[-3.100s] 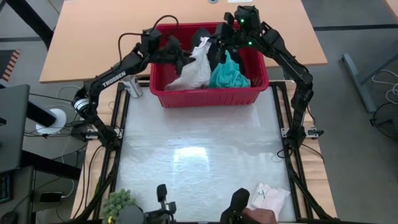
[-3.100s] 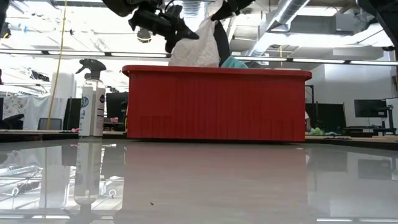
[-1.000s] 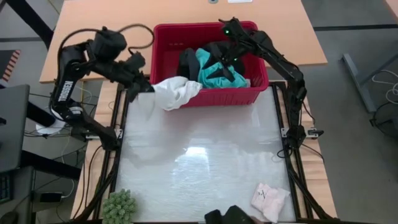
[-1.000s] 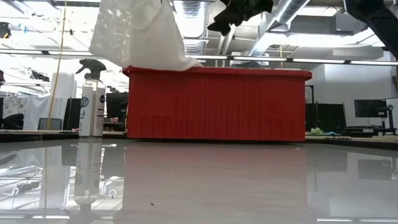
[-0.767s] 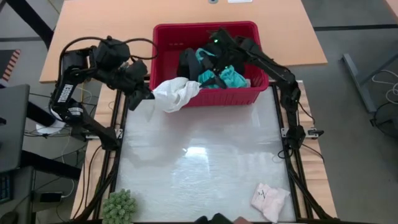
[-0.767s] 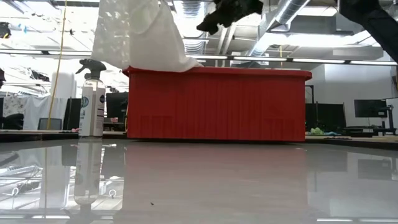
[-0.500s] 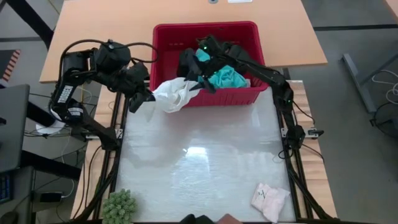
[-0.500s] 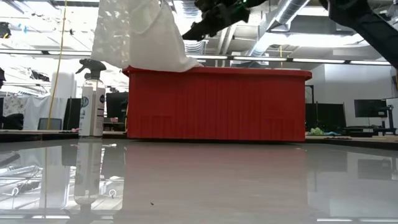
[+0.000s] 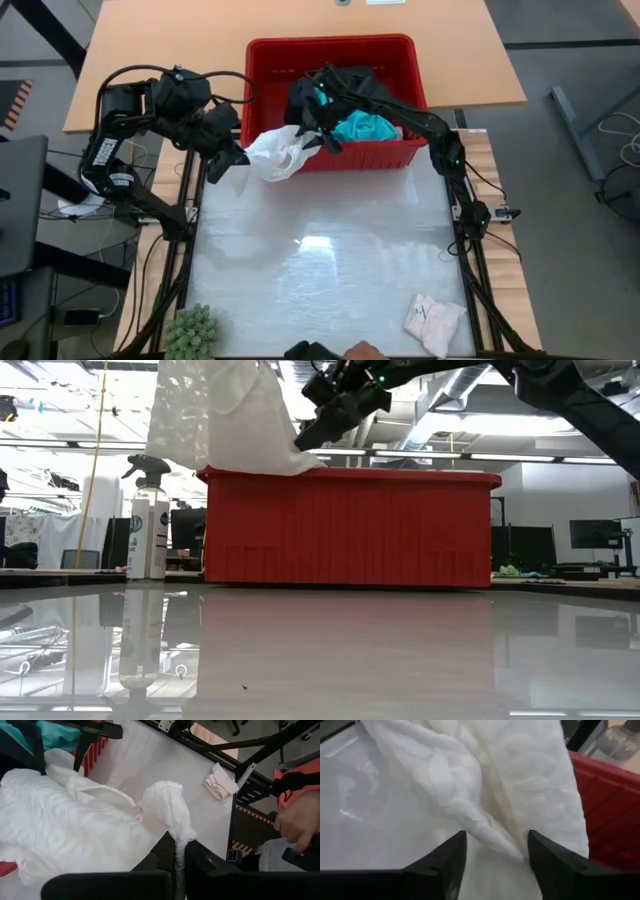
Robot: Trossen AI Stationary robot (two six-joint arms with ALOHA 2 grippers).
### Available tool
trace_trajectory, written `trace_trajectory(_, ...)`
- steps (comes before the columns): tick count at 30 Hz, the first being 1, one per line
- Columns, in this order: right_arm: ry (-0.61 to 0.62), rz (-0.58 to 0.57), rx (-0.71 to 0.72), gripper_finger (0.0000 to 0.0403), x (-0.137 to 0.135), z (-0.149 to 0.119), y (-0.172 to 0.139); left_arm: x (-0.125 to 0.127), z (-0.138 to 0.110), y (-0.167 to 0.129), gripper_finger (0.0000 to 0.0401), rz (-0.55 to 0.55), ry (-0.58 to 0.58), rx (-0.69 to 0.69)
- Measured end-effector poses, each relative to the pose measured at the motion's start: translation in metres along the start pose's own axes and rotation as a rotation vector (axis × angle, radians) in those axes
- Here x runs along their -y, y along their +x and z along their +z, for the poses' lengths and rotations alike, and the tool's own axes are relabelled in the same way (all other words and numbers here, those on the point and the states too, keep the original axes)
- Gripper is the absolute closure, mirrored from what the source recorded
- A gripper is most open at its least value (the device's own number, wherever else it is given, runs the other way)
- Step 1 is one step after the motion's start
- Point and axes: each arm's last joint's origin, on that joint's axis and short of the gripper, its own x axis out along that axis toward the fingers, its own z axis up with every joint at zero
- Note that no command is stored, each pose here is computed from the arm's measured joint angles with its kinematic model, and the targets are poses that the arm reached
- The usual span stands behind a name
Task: Fold Laundry from Bin
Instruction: Fold the white blouse
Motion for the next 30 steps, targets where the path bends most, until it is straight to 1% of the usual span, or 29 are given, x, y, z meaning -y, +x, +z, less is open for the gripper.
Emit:
trace_trajectory(2,-0.004,-0.018,-0.029,0.0224,-0.001,0.0,0.0,0.0,0.0,0.0,0.0401,0.001,0.019,-0.002)
trace_trajectory(5,-0.002,-0.078,-0.113,0.028,0.0,-0.002,0.005,0.0,0.0,0.0,0.0401,0.001,0.049,-0.002)
trace_trajectory(8,-0.03,-0.136,-0.206,0.0359,-0.004,-0.001,0.007,0.0,0.0,0.0,0.0401,0.015,0.059,0.002)
trace_trajectory(9,-0.058,-0.149,-0.223,0.0376,-0.006,0.002,0.003,-0.001,0.0,0.0,0.0401,0.024,0.06,0.004)
trace_trajectory(11,-0.1,-0.195,-0.237,0.0381,-0.011,0.013,-0.009,-0.001,0.0,0.0,0.0401,0.048,0.076,0.01)
trace_trajectory(13,-0.132,-0.271,-0.243,0.0381,-0.017,0.027,-0.025,-0.002,0.0,0.0,0.0401,0.078,0.098,0.017)
trace_trajectory(17,-0.184,-0.42,-0.241,0.0381,-0.034,0.055,-0.065,-0.004,0.003,0.0,0.0401,0.168,0.155,0.056)
trace_trajectory(20,-0.169,-0.526,-0.206,0.0381,-0.052,0.075,-0.101,-0.006,0.008,-0.001,0.0401,0.248,0.211,0.107)
trace_trajectory(24,-0.1,-0.641,-0.11,0.0381,-0.084,0.1,-0.151,-0.004,0.013,-0.01,0.0401,0.318,0.313,0.207)
trace_trajectory(28,-0.066,-0.731,0.032,0.0381,-0.124,0.125,-0.193,0.001,0.013,-0.029,0.0401,0.317,0.425,0.314)
trace_trajectory(30,-0.053,-0.763,0.119,0.0381,-0.145,0.137,-0.212,0.003,0.012,-0.038,0.0401,0.316,0.457,0.375)
